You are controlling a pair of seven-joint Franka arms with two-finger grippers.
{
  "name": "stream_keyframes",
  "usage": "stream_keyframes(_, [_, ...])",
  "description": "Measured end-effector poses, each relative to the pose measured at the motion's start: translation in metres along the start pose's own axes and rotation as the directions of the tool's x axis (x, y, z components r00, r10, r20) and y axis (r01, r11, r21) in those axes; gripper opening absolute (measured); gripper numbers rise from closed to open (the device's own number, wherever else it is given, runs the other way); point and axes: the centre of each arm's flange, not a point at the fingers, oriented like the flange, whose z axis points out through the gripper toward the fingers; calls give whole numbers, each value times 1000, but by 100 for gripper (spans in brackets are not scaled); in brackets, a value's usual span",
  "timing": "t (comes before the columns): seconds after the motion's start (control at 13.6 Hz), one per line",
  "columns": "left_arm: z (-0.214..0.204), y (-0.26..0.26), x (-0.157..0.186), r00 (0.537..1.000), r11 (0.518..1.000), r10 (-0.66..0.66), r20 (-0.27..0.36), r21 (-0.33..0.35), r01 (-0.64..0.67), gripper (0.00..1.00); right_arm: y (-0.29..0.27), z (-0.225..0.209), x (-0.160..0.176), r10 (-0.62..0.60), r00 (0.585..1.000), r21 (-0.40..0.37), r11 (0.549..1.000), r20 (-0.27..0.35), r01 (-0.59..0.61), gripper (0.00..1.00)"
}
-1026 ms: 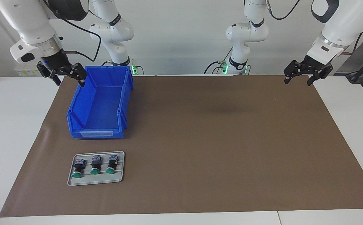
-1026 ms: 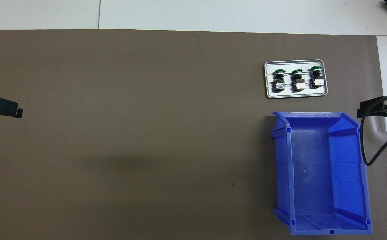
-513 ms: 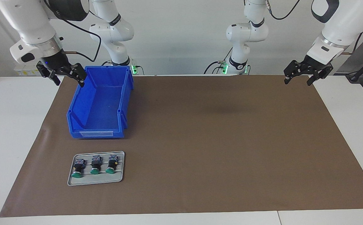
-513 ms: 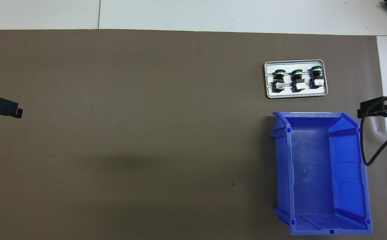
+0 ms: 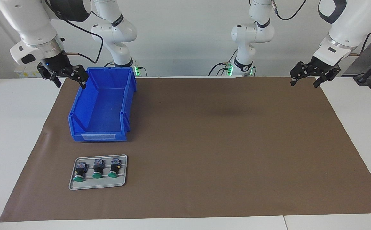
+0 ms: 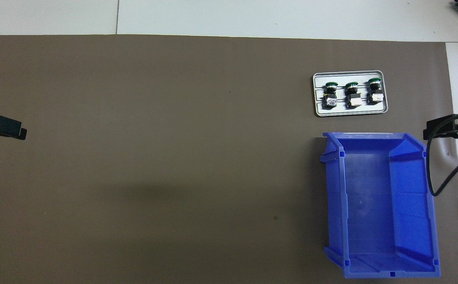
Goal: Place and press button with both arms
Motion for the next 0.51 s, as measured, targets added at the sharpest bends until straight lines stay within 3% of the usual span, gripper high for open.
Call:
stream_keyframes(0.29, [0, 0, 0, 1000, 1000, 0, 0, 0, 0, 100, -1, 2, 6, -1, 999, 2, 1000, -39, 1, 100])
stream_keyframes(0.51, [0, 0, 0, 1000, 1000, 0, 0, 0, 0, 100, -5, 36, 32, -3, 997, -1, 1000, -81, 3, 100])
